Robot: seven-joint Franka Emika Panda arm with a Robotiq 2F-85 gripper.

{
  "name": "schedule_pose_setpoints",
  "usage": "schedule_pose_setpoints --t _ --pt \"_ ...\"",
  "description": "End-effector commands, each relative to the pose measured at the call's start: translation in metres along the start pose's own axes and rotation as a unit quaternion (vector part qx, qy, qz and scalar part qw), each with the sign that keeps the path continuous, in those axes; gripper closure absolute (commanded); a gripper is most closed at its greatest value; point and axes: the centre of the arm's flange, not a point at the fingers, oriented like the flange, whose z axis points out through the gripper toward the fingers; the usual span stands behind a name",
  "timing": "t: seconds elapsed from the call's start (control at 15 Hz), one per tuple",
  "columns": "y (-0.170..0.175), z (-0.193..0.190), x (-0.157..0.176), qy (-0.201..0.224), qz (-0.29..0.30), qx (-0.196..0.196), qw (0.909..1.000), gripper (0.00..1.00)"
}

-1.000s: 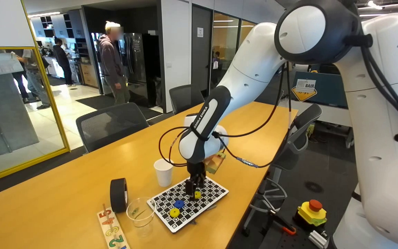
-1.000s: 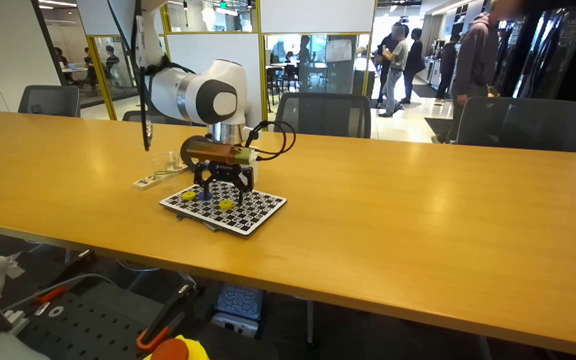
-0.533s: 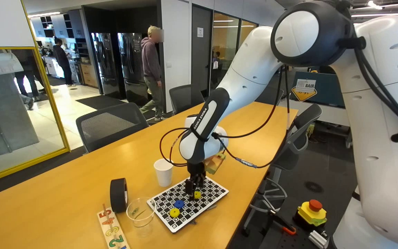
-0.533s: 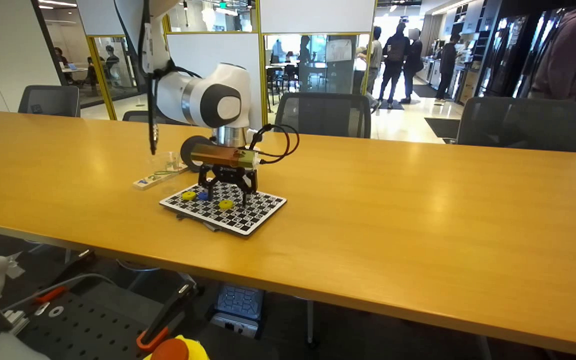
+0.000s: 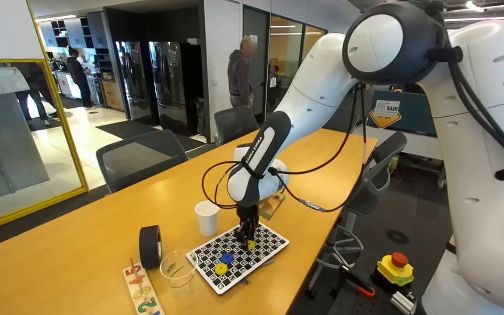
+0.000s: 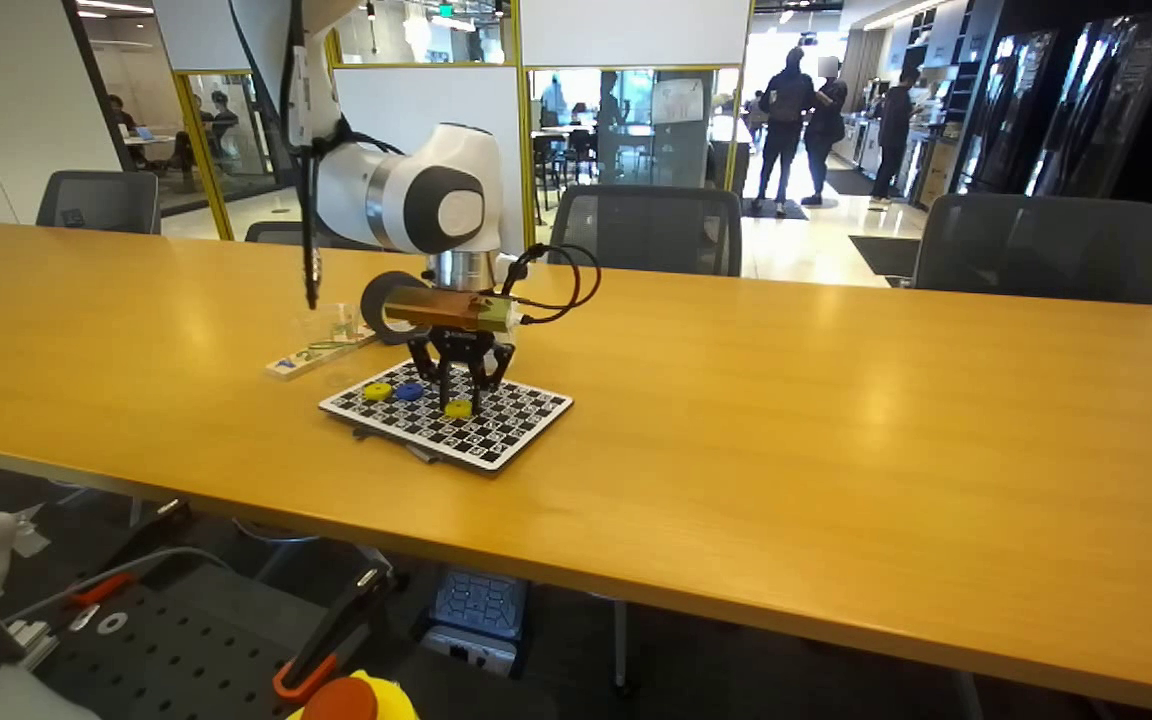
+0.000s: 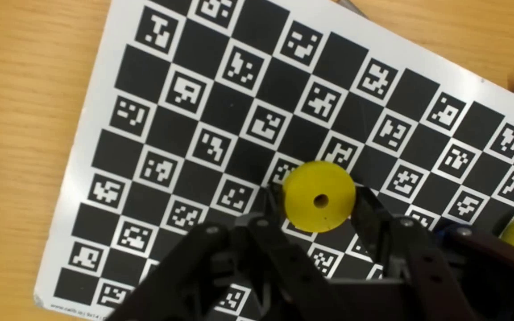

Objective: Put the tiles on the board in the cups

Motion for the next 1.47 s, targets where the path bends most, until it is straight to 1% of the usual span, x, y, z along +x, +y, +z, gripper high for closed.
schedule_pose_setpoints --t 0.0,0.07,0.2,0.33,0.47,0.67,0.87,1.0,1.2,1.4 --pt "-0.013 -0.014 0.000 0.007 0.026 -0.026 0.9993 0.80" --pt "-0.016 -0.016 -0.001 0.004 0.034 -0.030 0.9990 0.78" --pt "-0.028 -0.026 -0.005 0.001 0.053 -0.046 0.9975 0.78" --pt "-0.042 -0.039 -0.008 0.006 0.068 -0.057 0.9961 0.78" --pt "-0.060 -0.058 -0.011 0.017 0.075 -0.055 0.9955 0.78" --pt "-0.106 -0.091 -0.017 0.049 0.060 -0.043 0.9961 0.78" --pt "-0.150 -0.119 -0.014 0.081 0.045 -0.035 0.9951 0.78" --pt "-0.178 -0.134 -0.005 0.100 0.030 -0.026 0.9942 0.78" --pt "-0.215 -0.146 0.020 0.111 -0.001 -0.014 0.9937 0.78" --pt "-0.237 -0.147 0.033 0.115 -0.020 0.002 0.9932 0.78"
